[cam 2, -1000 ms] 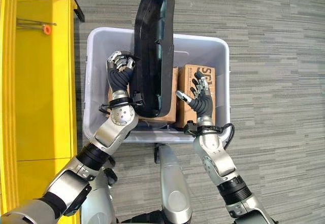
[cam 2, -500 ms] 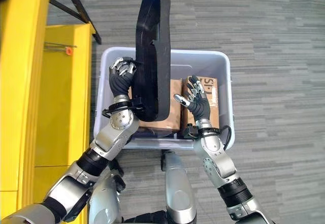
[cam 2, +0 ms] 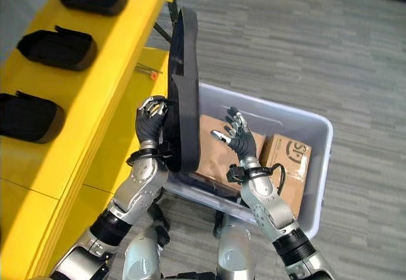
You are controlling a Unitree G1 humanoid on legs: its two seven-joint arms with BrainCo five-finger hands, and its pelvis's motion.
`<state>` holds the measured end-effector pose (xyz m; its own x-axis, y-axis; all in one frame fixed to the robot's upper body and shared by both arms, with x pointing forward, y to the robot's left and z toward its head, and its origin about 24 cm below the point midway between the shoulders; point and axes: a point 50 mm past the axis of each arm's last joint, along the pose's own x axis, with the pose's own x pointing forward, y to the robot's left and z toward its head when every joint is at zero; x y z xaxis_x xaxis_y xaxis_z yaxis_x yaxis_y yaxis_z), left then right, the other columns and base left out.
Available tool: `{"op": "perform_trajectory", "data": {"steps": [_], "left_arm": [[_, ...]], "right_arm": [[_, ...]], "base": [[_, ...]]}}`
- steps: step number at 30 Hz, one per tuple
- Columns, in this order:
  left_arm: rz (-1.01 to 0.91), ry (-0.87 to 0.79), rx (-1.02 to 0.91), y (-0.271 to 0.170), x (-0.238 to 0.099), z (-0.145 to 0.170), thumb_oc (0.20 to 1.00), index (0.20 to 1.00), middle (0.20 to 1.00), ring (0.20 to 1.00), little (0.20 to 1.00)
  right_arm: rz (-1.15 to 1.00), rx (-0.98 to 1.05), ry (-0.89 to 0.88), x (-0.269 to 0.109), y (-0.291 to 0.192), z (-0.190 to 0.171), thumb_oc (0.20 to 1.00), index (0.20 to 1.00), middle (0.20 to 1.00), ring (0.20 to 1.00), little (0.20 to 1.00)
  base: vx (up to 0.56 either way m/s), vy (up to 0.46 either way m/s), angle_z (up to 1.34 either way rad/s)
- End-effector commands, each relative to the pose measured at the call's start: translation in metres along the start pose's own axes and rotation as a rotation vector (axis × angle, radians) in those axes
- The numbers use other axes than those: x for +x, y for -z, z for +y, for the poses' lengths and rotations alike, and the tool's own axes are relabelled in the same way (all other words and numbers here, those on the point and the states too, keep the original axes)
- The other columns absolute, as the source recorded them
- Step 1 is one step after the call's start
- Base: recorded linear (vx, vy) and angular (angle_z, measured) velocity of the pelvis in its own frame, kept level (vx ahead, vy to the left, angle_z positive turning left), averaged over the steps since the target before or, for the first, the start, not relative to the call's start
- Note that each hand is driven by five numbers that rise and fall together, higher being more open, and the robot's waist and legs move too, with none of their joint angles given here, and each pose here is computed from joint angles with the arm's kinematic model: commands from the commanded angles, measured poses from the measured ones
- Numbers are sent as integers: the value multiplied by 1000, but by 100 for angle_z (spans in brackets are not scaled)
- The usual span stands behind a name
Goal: Move parts from the plastic box to the shelf.
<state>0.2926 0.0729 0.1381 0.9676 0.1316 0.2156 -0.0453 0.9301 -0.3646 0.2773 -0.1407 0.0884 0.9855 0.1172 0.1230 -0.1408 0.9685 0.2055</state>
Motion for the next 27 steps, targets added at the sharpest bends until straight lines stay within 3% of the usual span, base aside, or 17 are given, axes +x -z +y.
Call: {"op": "perform_trajectory", "data": {"steps": [1,10,27], "left_arm": [[-208,99,-55,-42,1,-5,200,200,200,200,200],[-215,73,19,-42,-3,4,200,200,200,200,200],[-143,16,66,-30,-15,43,200,200,200,200,200]], "right_arm": [[-95,94,-52,6,-14,20,1000,1000,1000,1000,1000],[-44,103,-41,5,1,27,1000,1000,1000,1000,1000],[66,113,-70,3,23,46,1000,1000,1000,1000,1000]], "base": [[-106,-52,129],[-111,67,68],[-102,79,20]]}}
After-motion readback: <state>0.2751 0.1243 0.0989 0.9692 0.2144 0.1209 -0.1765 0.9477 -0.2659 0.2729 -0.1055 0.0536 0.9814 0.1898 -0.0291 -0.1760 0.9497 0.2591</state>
